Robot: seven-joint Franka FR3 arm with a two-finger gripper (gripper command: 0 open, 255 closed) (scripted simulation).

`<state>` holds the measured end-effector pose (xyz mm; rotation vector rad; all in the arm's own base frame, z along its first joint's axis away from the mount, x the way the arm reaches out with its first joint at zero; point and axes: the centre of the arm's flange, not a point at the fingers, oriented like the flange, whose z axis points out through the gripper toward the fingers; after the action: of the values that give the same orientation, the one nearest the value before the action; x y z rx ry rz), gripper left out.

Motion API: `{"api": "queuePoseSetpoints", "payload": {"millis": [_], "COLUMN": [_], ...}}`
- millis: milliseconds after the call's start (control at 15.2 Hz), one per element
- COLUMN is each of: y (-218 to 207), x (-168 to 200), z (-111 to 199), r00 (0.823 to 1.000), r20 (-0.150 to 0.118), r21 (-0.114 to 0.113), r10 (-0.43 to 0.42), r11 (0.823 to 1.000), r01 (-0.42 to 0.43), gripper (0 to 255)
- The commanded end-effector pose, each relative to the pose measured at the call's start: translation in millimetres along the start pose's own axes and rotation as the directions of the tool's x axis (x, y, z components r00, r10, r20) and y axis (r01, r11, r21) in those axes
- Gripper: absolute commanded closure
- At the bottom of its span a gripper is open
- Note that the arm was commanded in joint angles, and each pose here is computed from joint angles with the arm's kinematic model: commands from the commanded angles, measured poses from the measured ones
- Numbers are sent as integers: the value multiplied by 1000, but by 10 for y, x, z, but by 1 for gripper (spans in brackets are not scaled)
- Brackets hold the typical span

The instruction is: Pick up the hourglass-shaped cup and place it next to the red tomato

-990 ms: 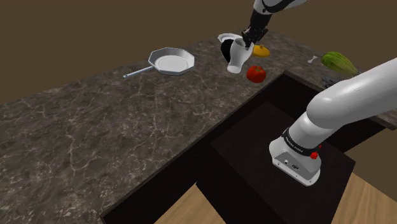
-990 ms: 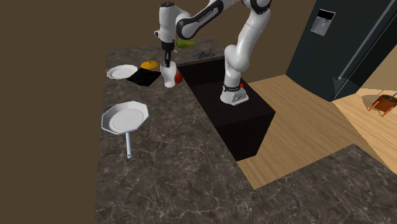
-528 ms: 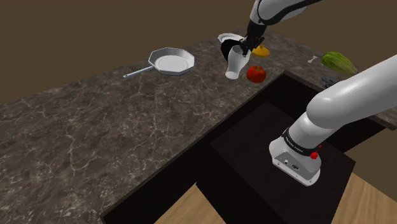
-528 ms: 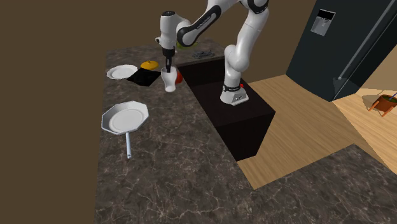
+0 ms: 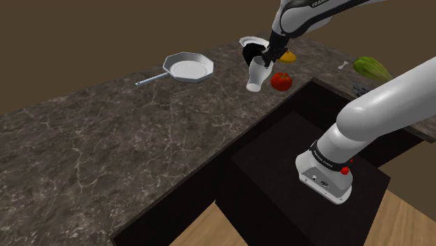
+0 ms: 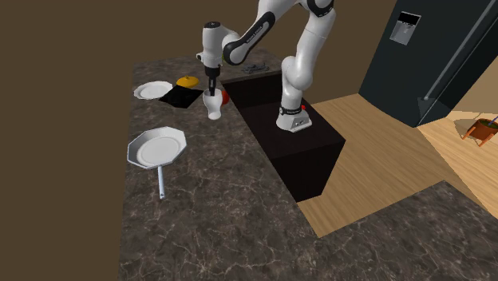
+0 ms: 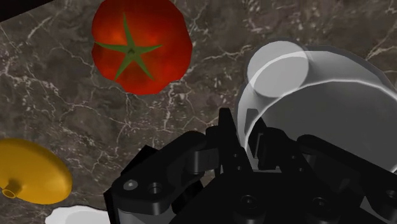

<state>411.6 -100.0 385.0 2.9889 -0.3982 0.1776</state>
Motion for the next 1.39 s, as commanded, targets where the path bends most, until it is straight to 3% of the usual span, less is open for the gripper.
{"api": "queuePoseSetpoints", "payload": {"millis": [0, 198, 264, 594, 858, 1320], "y": [-2, -2, -2, -3, -2, -2], "x": [2, 2, 1, 2, 1, 1], "z": [6, 6, 6, 5, -494, -494], "r00": [1000, 1000, 1000, 1000, 1000, 1000], "r20": [-1, -1, -1, -1, -1, -1], "r21": [0, 0, 0, 0, 0, 0], "r10": [0, 0, 0, 0, 0, 0], "r11": [1000, 1000, 1000, 1000, 1000, 1000], "r01": [0, 0, 0, 0, 0, 0], "gripper": [255, 255, 0, 0, 0, 0]}}
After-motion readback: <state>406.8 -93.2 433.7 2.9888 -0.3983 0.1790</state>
